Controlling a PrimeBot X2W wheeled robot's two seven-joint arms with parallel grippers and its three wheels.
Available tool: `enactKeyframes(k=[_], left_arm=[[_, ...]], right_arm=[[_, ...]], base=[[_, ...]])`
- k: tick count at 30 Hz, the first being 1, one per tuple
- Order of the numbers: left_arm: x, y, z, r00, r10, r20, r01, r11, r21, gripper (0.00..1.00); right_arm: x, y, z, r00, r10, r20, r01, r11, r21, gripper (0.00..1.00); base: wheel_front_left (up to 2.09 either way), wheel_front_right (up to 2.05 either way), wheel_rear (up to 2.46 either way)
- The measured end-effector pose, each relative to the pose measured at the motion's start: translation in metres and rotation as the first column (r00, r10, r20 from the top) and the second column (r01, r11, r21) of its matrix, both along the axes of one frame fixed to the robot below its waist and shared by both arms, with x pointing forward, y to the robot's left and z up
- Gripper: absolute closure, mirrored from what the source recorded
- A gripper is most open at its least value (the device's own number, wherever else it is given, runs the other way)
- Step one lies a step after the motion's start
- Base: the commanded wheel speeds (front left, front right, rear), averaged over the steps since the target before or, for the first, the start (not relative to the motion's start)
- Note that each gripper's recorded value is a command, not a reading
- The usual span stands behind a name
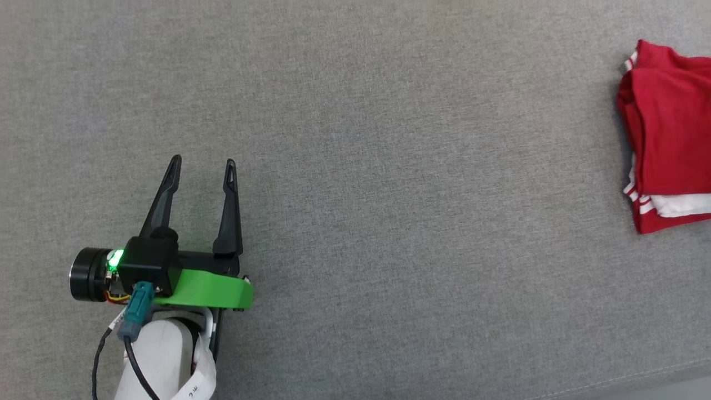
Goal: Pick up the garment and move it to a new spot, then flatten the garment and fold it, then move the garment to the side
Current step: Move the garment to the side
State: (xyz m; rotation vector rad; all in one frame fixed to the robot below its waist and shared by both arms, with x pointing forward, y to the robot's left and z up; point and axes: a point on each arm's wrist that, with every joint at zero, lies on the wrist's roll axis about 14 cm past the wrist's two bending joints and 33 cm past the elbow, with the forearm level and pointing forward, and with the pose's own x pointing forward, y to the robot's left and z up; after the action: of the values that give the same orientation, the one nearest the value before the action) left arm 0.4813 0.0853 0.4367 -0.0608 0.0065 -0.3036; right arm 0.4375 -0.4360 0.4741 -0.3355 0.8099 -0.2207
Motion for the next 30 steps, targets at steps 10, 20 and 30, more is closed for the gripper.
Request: enactKeyframes(k=[10,20,30], left_arm=[[0.007,0.004,-0.026,0.999,0.001,-0.042,-0.001,1.000,0.012,0.00],[0.003,0.010,-0.009,1.000,0.021,-0.012,-0.021,1.000,0.020,0.00],[-0.024,0.022,0.024,0.997,0.070,0.020,-0.070,0.998,0.008,0.00]], right_arm=[[0.021,-0.050,-0.003,0.989,-0.136,0.066,0.141,0.987,-0.082,1.00],[0.037,-0.048,0.026,0.964,-0.081,0.254,0.117,0.985,-0.127,0.00],[0.061,0.025,0.137,0.680,0.216,0.701,-0.076,0.971,-0.226,0.00]], base=[[0.00,0.00,0.00],[0.00,0.00,0.00],[0.00,0.00,0.00]])
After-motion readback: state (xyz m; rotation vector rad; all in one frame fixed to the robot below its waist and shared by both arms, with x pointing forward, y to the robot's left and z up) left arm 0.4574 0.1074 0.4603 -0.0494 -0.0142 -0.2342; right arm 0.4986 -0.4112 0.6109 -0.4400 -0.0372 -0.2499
